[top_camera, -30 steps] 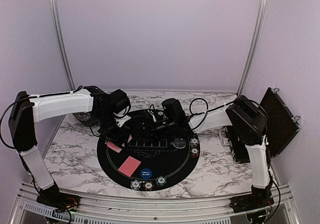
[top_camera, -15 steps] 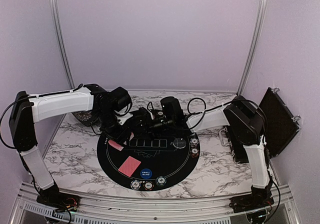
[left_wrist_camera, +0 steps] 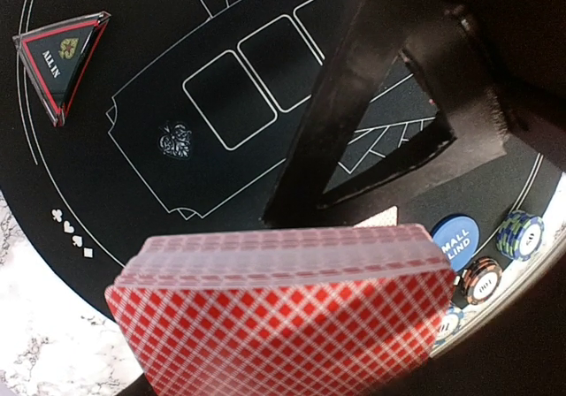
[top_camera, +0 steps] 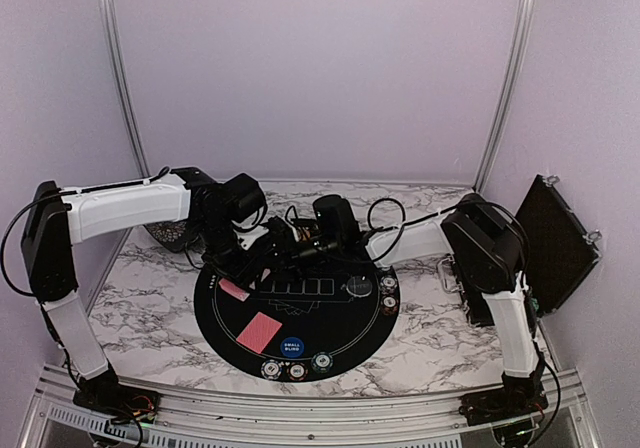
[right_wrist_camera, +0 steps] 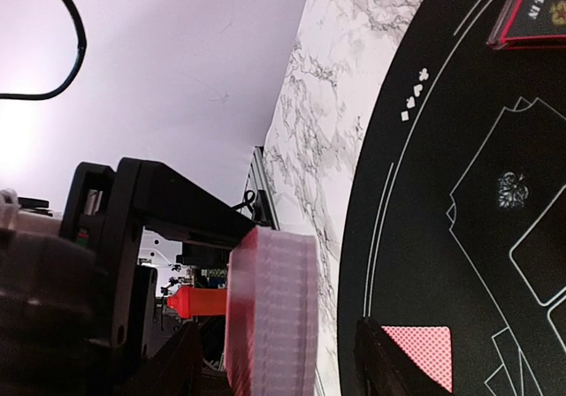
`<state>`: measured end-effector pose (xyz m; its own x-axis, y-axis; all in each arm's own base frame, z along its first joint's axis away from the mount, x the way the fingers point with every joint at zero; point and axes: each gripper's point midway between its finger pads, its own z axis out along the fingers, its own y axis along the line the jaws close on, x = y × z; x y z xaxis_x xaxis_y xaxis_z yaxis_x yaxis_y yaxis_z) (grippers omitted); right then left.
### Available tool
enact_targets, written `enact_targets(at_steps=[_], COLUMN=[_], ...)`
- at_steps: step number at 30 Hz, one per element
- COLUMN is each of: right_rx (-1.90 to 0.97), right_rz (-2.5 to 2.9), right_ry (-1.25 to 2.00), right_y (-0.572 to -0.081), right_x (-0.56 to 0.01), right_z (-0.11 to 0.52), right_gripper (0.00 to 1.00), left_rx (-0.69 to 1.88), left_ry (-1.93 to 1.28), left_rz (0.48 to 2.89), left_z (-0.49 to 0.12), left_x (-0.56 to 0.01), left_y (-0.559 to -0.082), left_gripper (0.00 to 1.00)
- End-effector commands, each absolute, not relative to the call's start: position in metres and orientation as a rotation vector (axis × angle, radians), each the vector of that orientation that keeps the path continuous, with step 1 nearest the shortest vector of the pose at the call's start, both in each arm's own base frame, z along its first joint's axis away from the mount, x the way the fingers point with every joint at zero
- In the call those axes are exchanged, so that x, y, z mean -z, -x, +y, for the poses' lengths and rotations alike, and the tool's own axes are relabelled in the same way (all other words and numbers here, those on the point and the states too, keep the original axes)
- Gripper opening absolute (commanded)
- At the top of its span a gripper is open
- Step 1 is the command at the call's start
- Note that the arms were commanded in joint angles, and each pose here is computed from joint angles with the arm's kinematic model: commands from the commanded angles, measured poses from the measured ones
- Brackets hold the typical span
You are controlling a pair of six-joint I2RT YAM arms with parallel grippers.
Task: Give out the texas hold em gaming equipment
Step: Distribute the poker card in the big blind area.
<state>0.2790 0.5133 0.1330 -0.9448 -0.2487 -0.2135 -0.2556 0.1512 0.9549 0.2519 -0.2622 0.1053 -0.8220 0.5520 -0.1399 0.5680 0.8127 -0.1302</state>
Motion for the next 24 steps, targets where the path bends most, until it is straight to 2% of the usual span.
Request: enact_targets(at_steps=[1,24], right_rx=[-1.979,-1.871], right_rz=[2.378,2.405], right_ry=[0.542,0.470], right_y=[-0.278,-0.299], right_x=[-0.125,-0.116], right_z=[0.521,0.501], right_gripper=[0.55,0.48], left_rx=[0.257,0.254], left_ry=[-0.924,-0.916], left_rz=[2.891,2.889], left_z=[-0.265,-0.263], left_x=[-0.112,-0.114], left_y=[-0.251,-0.250], left_gripper=[0.57,0.57])
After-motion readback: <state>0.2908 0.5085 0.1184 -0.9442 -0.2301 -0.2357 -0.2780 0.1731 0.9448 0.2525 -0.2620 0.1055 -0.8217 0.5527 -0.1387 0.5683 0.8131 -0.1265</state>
